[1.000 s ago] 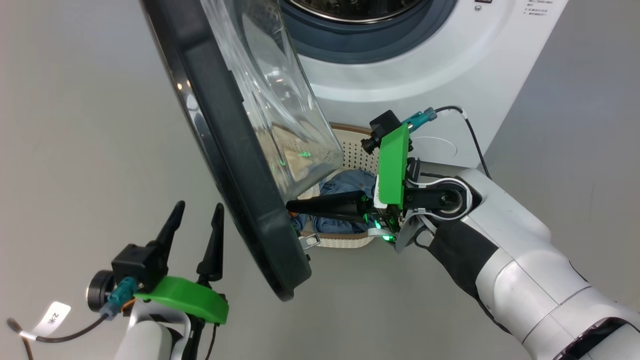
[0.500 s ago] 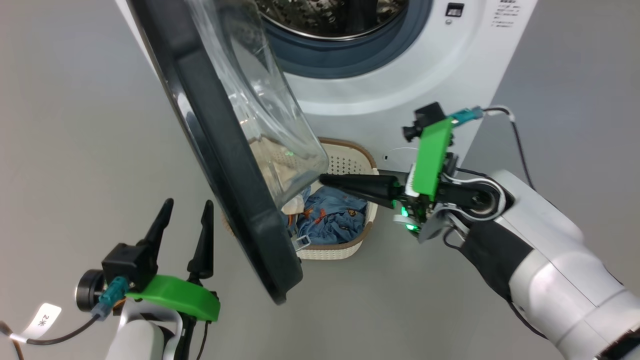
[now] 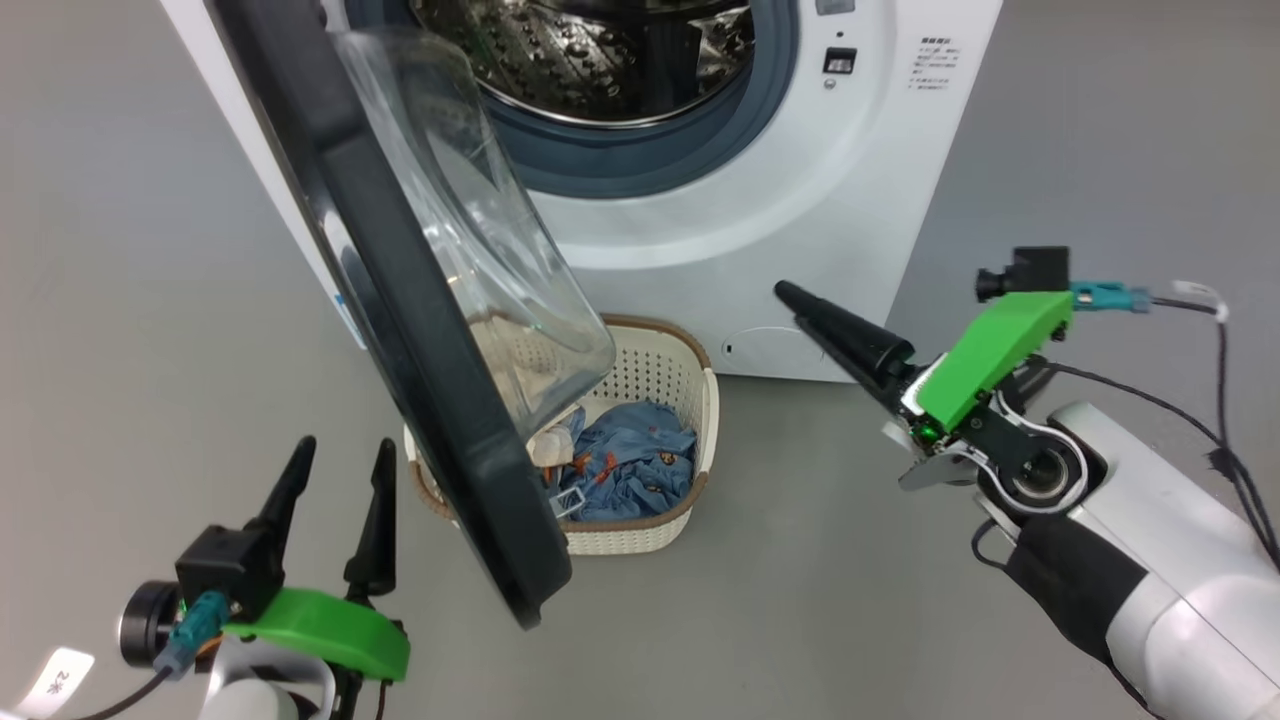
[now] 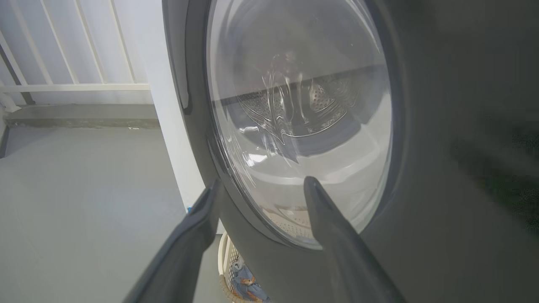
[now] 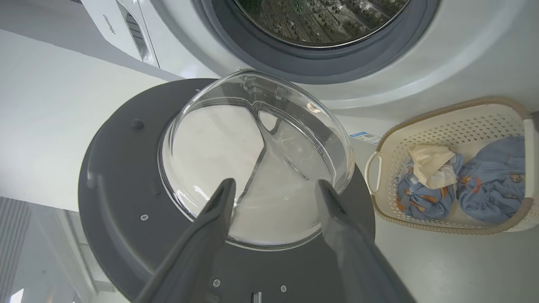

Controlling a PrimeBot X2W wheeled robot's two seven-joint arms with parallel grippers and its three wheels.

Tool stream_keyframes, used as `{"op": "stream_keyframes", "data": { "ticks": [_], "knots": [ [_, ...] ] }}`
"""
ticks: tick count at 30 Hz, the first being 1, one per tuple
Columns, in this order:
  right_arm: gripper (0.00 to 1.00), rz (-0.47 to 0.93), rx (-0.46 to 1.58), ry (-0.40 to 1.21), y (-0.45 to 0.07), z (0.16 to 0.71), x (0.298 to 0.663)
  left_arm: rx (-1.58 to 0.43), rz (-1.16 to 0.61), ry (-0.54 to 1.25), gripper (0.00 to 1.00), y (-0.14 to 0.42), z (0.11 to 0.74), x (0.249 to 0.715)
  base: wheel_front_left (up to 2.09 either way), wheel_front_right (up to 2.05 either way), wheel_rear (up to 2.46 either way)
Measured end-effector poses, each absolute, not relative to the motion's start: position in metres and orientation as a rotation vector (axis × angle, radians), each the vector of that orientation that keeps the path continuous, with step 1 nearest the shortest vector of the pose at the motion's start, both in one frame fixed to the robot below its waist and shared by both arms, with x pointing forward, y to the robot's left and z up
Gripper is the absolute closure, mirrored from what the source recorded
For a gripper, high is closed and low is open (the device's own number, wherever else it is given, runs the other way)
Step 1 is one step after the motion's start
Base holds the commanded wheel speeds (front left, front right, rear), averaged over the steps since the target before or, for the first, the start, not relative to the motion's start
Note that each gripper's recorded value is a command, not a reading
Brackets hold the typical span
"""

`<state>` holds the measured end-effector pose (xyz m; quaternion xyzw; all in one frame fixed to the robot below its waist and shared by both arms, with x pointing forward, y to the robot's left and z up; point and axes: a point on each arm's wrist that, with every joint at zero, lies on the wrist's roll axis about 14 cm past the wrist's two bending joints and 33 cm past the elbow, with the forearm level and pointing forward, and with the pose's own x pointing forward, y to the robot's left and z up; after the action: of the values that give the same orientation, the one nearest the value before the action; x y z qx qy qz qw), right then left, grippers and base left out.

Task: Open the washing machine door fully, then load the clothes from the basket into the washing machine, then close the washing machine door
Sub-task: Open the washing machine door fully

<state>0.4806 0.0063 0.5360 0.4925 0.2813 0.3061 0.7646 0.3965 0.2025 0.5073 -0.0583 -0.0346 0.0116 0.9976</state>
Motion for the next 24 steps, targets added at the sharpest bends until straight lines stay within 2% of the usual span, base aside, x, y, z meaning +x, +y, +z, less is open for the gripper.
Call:
{"op": "stream_keyframes", "data": {
  "ticks": [11,15,19,24],
  "knots": [
    [0.0,0.533,0.825,0.211,-0.047,0.554,0.481,-0.116,0.011,-0.08,0.0,0.198,0.511,0.388,0.0,0.0,0.0],
    [0.0,0.535,0.681,0.119,-0.06,0.561,0.476,-0.116,0.006,-0.068,0.0,0.196,0.506,0.382,0.0,0.0,0.0],
    [0.0,0.439,0.596,-0.05,-0.104,0.587,0.482,-0.116,-0.004,-0.065,0.0,0.193,0.505,0.378,0.0,0.0,0.0],
    [0.0,0.342,0.493,-0.117,-0.131,0.57,0.457,-0.108,-0.01,-0.066,0.0,0.193,0.505,0.375,0.0,0.0,0.0]
  ]
}}
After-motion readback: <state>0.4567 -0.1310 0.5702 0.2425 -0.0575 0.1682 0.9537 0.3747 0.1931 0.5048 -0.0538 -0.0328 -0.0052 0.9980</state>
